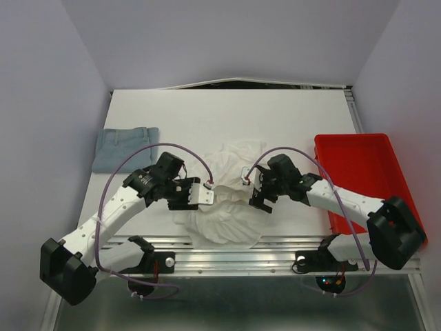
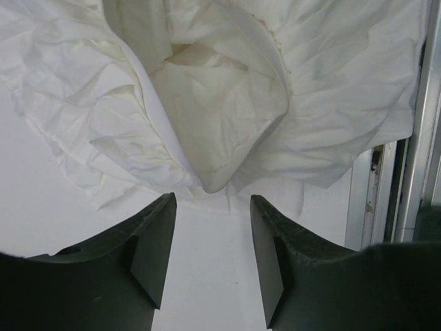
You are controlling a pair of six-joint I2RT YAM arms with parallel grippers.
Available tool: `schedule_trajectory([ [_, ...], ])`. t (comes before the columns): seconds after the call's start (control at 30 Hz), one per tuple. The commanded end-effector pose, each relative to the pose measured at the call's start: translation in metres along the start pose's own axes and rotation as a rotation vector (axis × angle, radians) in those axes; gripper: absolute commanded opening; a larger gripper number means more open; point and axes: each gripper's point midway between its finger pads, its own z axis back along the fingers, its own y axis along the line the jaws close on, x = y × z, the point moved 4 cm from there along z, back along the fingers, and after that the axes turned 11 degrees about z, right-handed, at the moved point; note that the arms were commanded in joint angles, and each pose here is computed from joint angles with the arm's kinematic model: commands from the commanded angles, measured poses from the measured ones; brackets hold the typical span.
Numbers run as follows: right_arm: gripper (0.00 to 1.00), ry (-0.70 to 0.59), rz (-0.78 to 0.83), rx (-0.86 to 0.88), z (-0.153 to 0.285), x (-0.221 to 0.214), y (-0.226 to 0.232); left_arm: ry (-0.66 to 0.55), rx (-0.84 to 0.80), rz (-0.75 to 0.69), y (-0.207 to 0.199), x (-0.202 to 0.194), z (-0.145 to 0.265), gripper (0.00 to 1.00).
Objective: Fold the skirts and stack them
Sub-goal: Flatten the skirt out
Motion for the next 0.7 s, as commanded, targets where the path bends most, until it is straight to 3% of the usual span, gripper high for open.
schedule_trajectory([
  [0.0, 1.00, -0.047, 0.039, -0.005, 0.006, 0.016, -0.001, 0.003, -0.055, -0.088, -0.003, 0.001, 0.000, 0.59],
  [0.37, 1.00, -0.068, 0.024, -0.029, -0.010, 0.022, -0.007, 0.000, -0.062, -0.074, 0.024, 0.016, -0.022, 0.61],
  [0.4, 1.00, -0.063, 0.026, -0.027, -0.011, 0.020, -0.007, 0.002, -0.067, -0.069, 0.026, 0.015, -0.024, 0.57],
  [0.5, 1.00, -0.068, 0.039, -0.024, -0.014, 0.026, -0.009, -0.023, -0.069, -0.062, 0.026, 0.021, -0.023, 0.29],
  [0.53, 1.00, -0.070, 0.044, -0.024, -0.014, 0.026, -0.009, -0.032, -0.066, -0.055, 0.026, 0.023, -0.022, 0.12],
  [0.57, 1.00, -0.070, 0.047, -0.026, -0.014, 0.027, -0.011, -0.051, -0.060, -0.053, 0.028, 0.027, -0.020, 0.05],
  [0.67, 0.99, -0.061, 0.067, -0.030, -0.013, 0.028, -0.013, -0.098, -0.034, -0.015, 0.034, 0.037, -0.013, 0.00],
])
